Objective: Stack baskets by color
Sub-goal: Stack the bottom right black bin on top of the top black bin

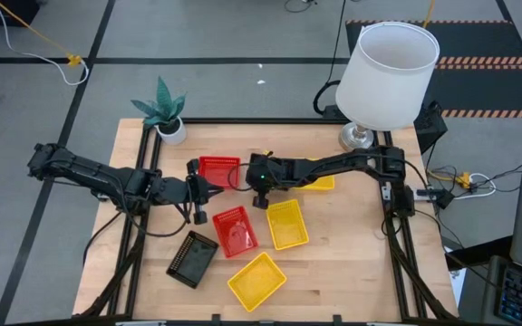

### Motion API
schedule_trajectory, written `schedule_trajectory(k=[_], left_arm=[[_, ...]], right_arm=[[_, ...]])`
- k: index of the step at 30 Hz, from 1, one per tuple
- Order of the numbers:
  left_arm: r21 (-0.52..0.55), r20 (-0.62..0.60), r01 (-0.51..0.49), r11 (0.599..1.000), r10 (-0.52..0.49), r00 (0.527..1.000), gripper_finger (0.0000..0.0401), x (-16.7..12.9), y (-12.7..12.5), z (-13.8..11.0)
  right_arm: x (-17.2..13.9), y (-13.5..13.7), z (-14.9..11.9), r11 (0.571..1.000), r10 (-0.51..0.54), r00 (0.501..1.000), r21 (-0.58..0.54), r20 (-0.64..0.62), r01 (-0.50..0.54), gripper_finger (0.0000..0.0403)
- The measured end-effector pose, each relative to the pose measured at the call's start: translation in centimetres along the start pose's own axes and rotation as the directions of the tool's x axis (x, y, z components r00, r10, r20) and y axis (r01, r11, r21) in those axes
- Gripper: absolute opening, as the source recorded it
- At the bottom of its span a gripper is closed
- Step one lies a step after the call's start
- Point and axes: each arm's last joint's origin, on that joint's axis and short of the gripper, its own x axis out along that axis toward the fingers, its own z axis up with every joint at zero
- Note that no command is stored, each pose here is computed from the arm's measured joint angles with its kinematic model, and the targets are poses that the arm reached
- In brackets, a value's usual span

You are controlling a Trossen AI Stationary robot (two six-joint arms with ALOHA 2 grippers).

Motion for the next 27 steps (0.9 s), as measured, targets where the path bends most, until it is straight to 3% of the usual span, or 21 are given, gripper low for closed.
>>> schedule_trajectory(k=[12,15,20,24,27], left_arm=[[-0.002,0.004,0.001,1.000,0.000,1.000,0.0026,0.0,0.0,0.0],[-0.002,0.005,0.001,1.000,-0.001,1.000,0.0026,0.0,0.0,0.0],[0.001,0.009,0.001,1.000,-0.001,1.000,0.0026,0.0,0.0,0.1],[0.001,0.010,0.001,1.000,-0.001,1.000,0.0026,0.0,0.0,0.1],[0.001,0.010,0.002,1.000,-0.002,1.000,0.0026,0.0,0.0,0.1]], right_arm=[[-1.3,0.4,0.6,0.998,0.004,1.000,-0.063,0.005,-0.004,0.0002],[-3.1,0.2,1.2,0.994,-0.072,0.997,-0.079,0.007,0.072,0.0002],[-5.2,-2.5,1.4,0.977,-0.213,0.976,-0.006,-0.038,0.213,0.0002],[-4.4,-4.4,0.1,0.971,-0.226,0.964,0.044,-0.139,0.235,0.0002],[-3.5,-4.8,-0.5,0.980,-0.181,0.968,0.056,-0.172,0.193,0.0002]])
